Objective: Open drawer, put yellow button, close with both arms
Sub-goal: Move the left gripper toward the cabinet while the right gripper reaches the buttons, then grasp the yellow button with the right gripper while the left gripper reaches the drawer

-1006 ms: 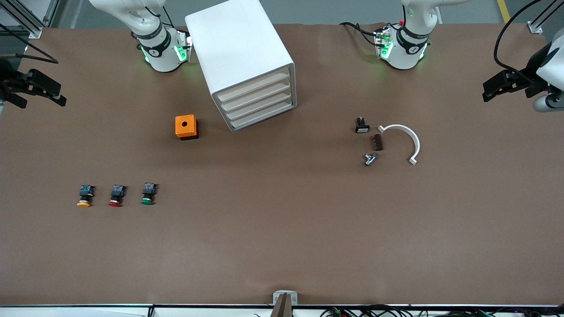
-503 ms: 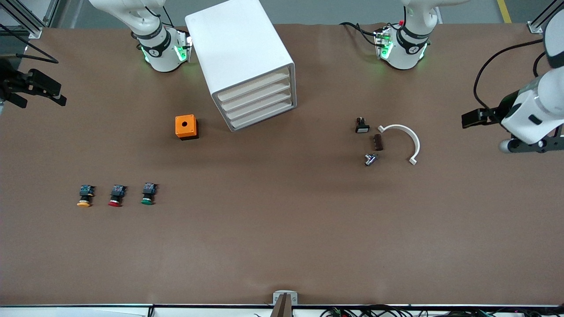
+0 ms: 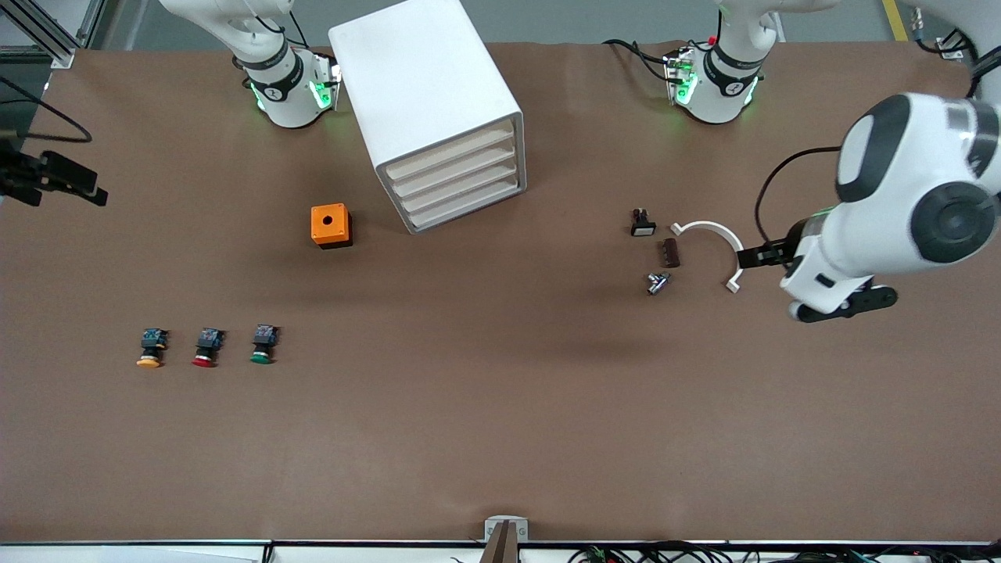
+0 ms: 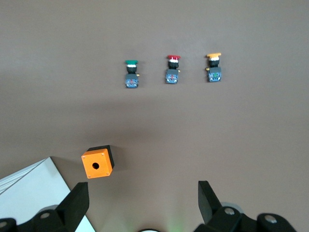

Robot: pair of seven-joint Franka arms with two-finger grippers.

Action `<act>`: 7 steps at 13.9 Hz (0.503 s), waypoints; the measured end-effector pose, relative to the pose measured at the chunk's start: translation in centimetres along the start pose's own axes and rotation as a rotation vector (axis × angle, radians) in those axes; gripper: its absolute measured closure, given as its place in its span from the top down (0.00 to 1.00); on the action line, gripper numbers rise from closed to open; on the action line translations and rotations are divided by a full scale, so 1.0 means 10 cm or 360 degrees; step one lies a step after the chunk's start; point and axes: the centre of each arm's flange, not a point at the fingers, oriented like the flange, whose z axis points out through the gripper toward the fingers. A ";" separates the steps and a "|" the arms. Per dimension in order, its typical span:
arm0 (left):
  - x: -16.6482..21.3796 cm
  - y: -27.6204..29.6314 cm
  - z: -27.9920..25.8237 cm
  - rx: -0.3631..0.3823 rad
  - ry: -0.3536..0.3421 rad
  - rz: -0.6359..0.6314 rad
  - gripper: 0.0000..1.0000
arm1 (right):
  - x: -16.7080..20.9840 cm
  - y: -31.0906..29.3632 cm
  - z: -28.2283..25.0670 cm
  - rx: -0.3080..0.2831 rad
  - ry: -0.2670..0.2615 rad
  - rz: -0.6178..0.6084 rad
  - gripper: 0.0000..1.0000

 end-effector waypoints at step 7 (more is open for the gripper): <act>-0.17 1.15 0.54 -0.0006 -0.0128 -0.0386 1.00 | 0.75 0.93 1.22 -0.0003 -0.0089 0.0165 1.00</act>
